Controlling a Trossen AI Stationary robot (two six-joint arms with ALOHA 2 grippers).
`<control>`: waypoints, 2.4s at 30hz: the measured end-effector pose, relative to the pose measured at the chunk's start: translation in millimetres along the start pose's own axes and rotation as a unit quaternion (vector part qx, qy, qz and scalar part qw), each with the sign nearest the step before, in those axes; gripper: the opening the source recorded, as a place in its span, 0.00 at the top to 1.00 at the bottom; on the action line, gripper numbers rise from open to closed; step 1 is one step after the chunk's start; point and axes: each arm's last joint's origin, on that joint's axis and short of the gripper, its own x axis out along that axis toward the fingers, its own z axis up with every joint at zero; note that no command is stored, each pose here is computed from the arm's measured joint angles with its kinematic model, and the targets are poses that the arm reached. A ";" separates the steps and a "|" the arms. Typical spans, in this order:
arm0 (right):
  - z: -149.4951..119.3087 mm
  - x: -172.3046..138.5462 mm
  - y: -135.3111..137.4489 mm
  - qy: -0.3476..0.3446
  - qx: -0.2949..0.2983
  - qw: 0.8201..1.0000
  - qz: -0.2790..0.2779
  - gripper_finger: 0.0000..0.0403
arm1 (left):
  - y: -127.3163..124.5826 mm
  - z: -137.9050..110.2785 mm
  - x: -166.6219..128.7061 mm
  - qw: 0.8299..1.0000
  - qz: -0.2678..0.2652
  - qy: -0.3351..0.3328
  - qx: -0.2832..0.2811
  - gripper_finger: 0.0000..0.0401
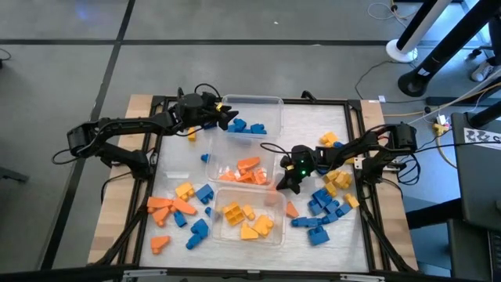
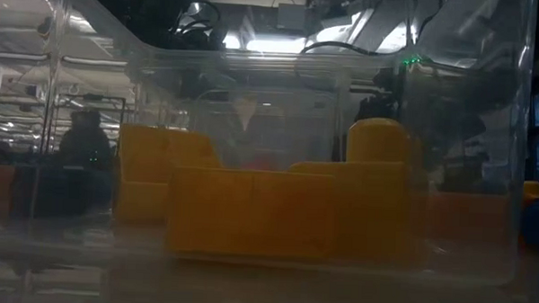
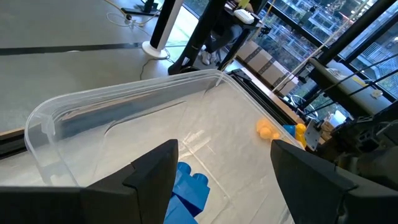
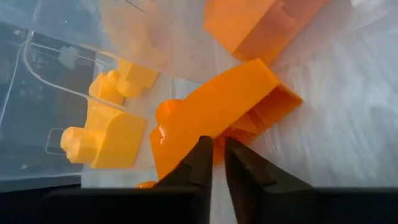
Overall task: Sort blocks
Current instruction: Put the orange game piece into the middle transparent bin
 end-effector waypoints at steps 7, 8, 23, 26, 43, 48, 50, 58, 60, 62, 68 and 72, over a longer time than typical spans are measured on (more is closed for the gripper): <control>0.1 -0.1 0.6 0.003 0.022 1.000 0.006 0.65 | 0.0 0.0 0.0 1.000 0.000 0.000 0.000 0.39; -0.1 -0.1 0.9 0.007 0.023 1.000 0.011 0.62 | 0.0 0.0 0.0 1.000 0.000 0.000 0.000 0.39; 0.1 0.0 1.8 0.009 0.008 1.000 0.022 0.56 | 0.0 -0.1 0.0 1.000 0.000 0.000 0.000 0.39; 1.6 0.2 2.3 -0.002 0.006 1.000 0.020 0.56 | 0.1 -0.1 0.0 1.000 0.000 0.001 0.000 0.39; 8.1 0.7 5.5 -0.026 0.010 0.999 0.021 0.56 | 0.1 0.0 -0.1 1.000 0.000 0.000 0.000 0.39; 5.4 5.9 0.6 -0.016 0.030 0.999 0.017 0.56 | 0.0 0.0 -0.1 1.000 0.000 0.000 0.000 0.39; 4.6 9.2 1.9 -0.015 0.029 0.999 0.026 0.56 | 0.1 -0.2 -0.1 1.000 0.001 0.001 0.000 0.39; 1.3 17.0 8.4 -0.018 0.024 0.998 0.048 0.56 | 0.2 -0.2 -0.1 1.000 0.001 0.001 0.000 0.39; 1.6 16.9 8.4 -0.019 0.028 0.998 0.049 0.56 | 0.2 -0.3 -0.1 1.000 0.001 0.002 0.000 0.39; 2.5 16.5 8.6 -0.023 0.031 0.998 0.052 0.56 | 0.4 -0.6 -0.1 1.000 0.002 0.003 0.000 0.39; 5.4 17.7 9.6 -0.027 0.035 0.998 0.049 0.56 | 0.4 -0.6 -0.1 1.000 0.002 0.003 0.000 0.39; 6.0 17.8 8.8 -0.036 0.049 0.997 0.037 0.56 | 0.4 -0.5 -0.1 1.000 0.002 0.003 0.000 0.39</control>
